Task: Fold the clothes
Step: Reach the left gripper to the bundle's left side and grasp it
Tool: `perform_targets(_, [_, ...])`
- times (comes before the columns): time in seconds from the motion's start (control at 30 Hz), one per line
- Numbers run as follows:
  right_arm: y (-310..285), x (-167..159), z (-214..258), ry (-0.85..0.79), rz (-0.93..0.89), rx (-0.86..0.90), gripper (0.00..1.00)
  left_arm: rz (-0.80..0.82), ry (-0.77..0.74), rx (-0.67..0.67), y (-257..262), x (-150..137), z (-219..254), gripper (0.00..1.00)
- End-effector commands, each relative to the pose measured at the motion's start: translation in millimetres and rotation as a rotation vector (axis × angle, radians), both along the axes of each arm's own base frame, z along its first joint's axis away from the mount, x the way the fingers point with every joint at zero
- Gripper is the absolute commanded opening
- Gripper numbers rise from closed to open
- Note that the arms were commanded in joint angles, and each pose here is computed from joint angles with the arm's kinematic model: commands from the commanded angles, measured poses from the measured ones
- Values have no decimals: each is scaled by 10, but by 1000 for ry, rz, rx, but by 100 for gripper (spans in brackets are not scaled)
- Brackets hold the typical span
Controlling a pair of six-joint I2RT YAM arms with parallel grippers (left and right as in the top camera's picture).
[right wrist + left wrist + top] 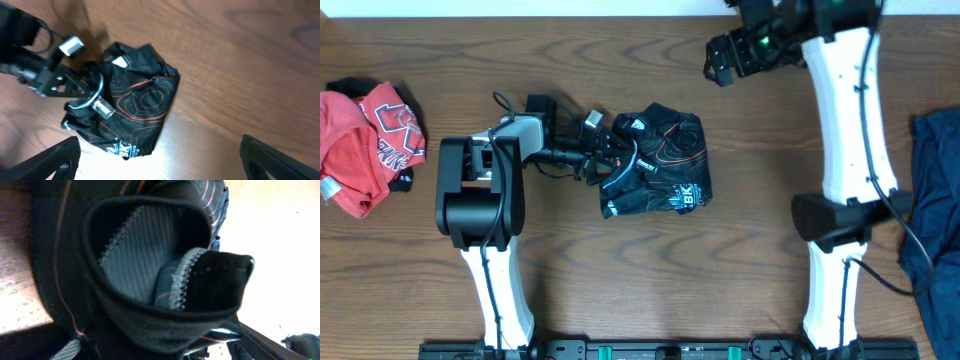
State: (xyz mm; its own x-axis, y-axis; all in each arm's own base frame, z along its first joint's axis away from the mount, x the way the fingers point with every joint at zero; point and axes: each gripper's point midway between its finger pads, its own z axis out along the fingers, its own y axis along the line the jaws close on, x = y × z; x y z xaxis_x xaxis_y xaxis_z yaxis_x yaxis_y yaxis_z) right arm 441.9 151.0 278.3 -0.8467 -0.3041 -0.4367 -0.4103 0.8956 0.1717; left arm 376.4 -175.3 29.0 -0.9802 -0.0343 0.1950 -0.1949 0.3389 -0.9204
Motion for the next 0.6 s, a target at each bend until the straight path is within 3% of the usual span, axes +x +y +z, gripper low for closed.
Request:
perform_targets(0.0, [5,-60,144,-34,21,8,99,-11,113,127,6,-177,-512,80])
perform_targets(0.1, [18,-70,144,-23,8,22,99,0,151,212,51,-199,-634,89])
perform_targets(0.2, [93,-99,164,-13,30,64,99,25,229,432,274,-285,-916,99])
perform_targets(0.4, [208,-150,162,18,44,118,99,53,261,669,583,-332,-1164,99])
perform_targets(0.47, [258,-175,121,46,27,126,99,58,260,731,673,-335,-1218,85])
perform_targets(0.53, [313,-209,42,75,38,118,99,63,261,767,728,-338,-1247,51])
perform_targets(0.57, [335,-225,2,89,42,114,99,66,265,784,753,-344,-1259,50])
